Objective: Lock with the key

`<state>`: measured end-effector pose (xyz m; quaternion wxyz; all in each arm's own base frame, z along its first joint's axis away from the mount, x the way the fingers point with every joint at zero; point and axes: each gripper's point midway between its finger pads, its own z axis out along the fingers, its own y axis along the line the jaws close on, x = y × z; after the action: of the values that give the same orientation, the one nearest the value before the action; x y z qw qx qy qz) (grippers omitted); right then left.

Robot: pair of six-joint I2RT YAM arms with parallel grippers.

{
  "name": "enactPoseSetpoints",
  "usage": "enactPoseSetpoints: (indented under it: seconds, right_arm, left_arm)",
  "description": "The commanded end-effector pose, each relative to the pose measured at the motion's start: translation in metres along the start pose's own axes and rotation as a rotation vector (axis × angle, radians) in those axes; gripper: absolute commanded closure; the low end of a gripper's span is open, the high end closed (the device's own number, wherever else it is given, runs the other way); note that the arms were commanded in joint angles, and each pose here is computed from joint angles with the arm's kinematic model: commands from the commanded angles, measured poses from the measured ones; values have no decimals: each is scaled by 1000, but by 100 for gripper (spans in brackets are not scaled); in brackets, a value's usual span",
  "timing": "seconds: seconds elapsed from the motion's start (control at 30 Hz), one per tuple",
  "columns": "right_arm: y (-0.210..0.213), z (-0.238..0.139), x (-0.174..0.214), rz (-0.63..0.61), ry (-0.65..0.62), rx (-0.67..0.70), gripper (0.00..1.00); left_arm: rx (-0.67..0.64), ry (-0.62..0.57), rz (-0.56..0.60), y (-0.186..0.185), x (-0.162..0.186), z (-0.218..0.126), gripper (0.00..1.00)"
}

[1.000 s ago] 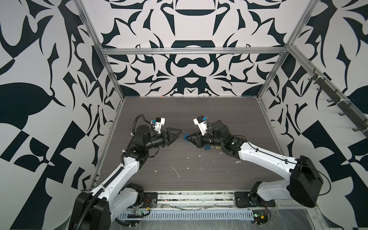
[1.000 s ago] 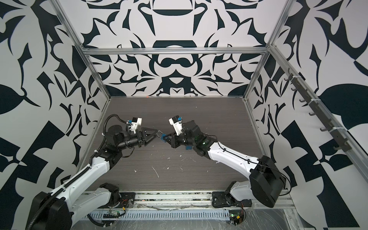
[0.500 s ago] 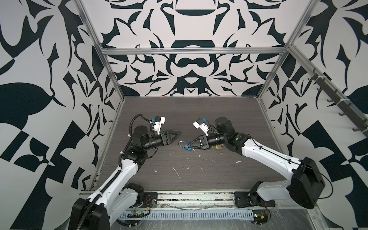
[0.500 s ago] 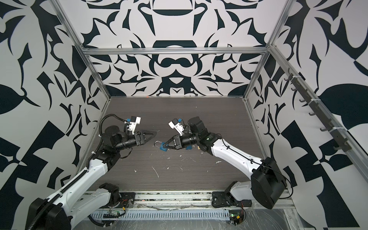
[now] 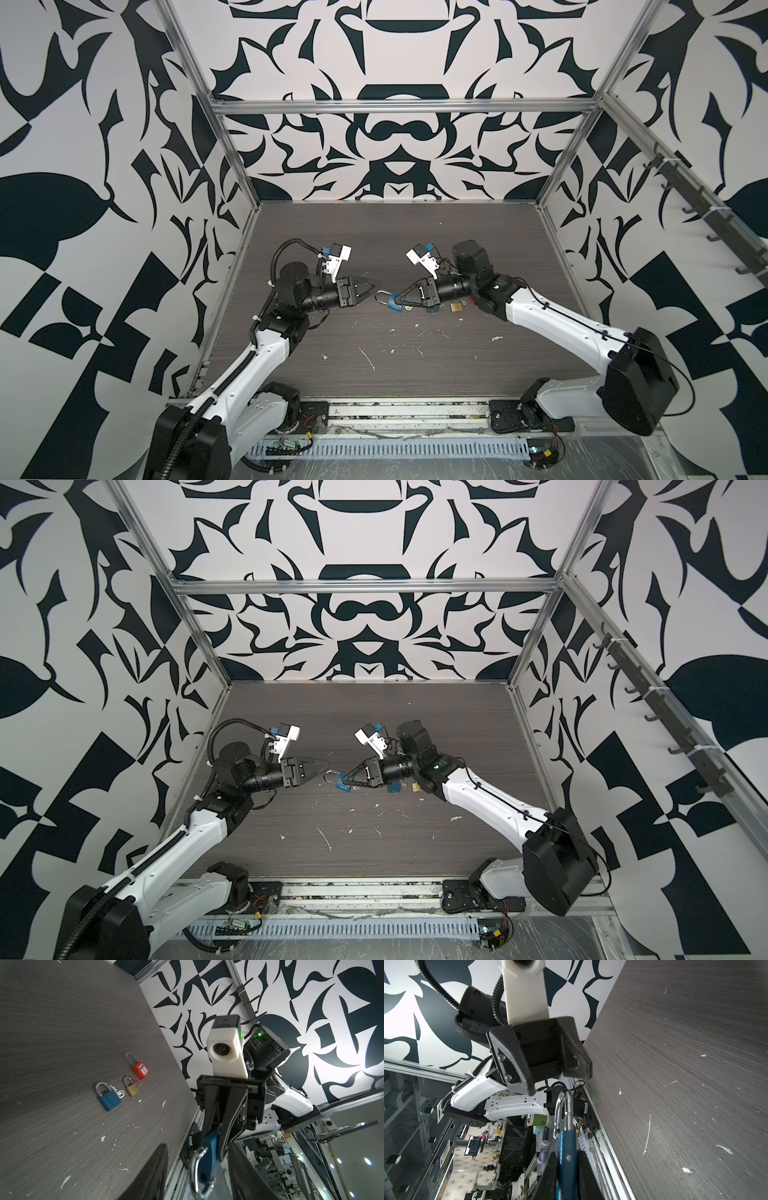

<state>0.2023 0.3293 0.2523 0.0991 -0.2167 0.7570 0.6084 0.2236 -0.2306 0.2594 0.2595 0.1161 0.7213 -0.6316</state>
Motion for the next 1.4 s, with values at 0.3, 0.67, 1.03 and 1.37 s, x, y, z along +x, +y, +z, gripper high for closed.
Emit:
enactPoseSetpoints:
  seconds: [0.3,0.67,1.03,1.37]
  right_arm:
    - [27,-7,-23,-105,-49,-63,100]
    - [29,-7,-26,-94,-55,-87,100]
    - [23,-3,-30,-76,-60,-99,100]
    - [17,-1,-43,-115,-121,-75,100]
  left_arm:
    - [41,31,21,-2,7,0,69]
    - [43,31,21,0,7,1,79]
    - [51,26,13,-1,6,2,100]
    - [110,43,-3,-14,8,10,100]
